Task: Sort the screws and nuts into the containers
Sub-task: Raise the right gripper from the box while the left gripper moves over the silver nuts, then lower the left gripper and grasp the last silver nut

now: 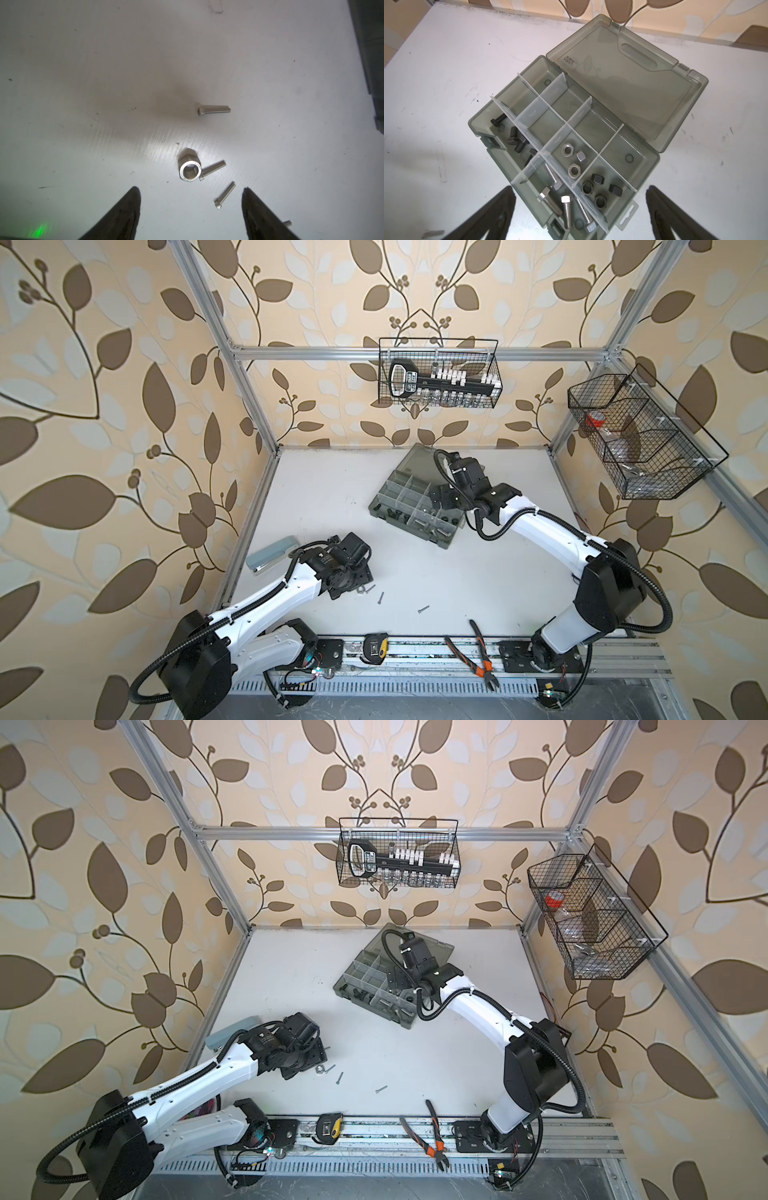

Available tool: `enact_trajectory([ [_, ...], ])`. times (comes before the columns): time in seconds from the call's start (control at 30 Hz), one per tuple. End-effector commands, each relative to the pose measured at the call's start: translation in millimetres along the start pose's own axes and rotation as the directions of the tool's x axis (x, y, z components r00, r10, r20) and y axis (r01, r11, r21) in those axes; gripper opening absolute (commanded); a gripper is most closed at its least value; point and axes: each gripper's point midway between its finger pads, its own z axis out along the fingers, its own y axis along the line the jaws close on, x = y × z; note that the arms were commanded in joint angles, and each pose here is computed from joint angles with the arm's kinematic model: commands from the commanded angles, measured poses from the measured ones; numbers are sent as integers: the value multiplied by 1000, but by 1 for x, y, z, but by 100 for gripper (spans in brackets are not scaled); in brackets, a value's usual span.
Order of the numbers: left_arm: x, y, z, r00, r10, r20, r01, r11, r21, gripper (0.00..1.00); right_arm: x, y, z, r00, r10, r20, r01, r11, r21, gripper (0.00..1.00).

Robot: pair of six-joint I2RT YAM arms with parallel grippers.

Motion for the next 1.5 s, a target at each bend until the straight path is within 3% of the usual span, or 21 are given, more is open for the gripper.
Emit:
enact_trajectory([
  [0.0, 3, -3, 5, 1000, 0, -18, -1, 1000, -16, 72, 3, -11, -9, 999, 32, 25, -33, 999, 40, 100],
  [0.3, 5, -1, 16, 997, 45, -58, -51, 994, -92, 60, 4, -24, -22, 997, 53, 52, -57, 995, 86, 100],
  [0.9, 8, -7, 35, 992, 73, -100, -85, 990, -113, 55, 1, -21, -28, 995, 73, 65, -77, 995, 63, 100],
  [1.47, 17, 8, 42, 988, 64, -143, -89, 980, -180, 42, -3, -23, -32, 994, 79, 79, -84, 994, 66, 100],
])
